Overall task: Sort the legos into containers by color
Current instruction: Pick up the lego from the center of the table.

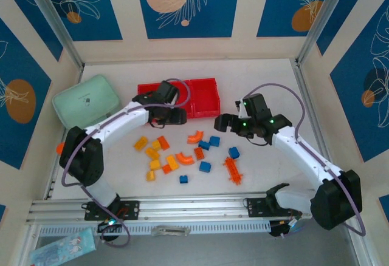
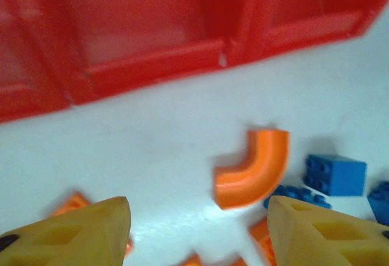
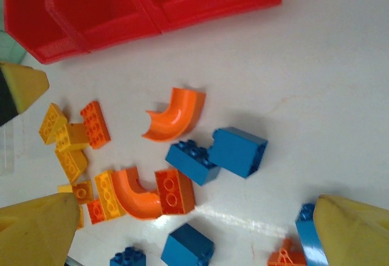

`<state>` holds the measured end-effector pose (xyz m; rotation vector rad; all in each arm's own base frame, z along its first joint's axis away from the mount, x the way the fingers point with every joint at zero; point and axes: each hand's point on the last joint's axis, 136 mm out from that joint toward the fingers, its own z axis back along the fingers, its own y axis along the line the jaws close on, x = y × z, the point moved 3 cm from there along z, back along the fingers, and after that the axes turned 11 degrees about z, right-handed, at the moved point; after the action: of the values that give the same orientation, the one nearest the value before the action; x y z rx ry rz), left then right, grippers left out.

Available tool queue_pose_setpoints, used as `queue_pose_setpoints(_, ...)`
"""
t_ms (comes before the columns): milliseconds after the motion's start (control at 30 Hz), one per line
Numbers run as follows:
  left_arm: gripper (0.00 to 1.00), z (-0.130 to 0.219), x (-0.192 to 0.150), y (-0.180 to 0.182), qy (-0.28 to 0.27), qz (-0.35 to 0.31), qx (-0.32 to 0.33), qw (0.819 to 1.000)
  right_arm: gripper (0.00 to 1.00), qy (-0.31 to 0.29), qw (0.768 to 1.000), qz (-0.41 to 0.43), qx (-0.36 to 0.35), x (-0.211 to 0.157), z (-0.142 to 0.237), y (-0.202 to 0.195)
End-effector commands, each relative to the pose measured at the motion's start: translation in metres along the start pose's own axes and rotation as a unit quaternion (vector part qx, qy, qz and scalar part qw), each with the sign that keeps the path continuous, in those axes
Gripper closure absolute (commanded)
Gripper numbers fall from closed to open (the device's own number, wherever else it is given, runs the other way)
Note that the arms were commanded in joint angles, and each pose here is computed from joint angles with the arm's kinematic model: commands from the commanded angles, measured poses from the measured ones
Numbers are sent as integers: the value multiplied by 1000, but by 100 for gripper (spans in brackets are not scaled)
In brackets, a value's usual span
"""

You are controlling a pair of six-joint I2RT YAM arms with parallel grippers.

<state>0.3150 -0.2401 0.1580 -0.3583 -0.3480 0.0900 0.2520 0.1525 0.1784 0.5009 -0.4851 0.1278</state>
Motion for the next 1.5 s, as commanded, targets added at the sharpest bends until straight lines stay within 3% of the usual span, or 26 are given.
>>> queue_pose_setpoints(0,38,5,-18,-21,7,7,-25,1000,1,27,999,-21,2,-22,6,-7)
queue_pose_setpoints(333,34,-35,-45,-70,45,-30,-29,998,1,42,995,-92,-12,-52,12,-42)
queue_pose_setpoints(633,32,-70,-58,-115,69,-77,-24,994,1,26,990,-138,-10,-49,16,-66)
queue_pose_setpoints(1067,31,-116,-87,-117,111,-125,51,985,1,15,987,-161,-3,-48,18,-76)
queue_pose_setpoints(1267,36,-125,-94,-114,120,-129,59,983,1,11,986,-165,0,-47,17,-77)
queue_pose_setpoints(1467,48,-126,-93,-117,119,-133,55,982,1,8,986,-164,5,-45,17,-76)
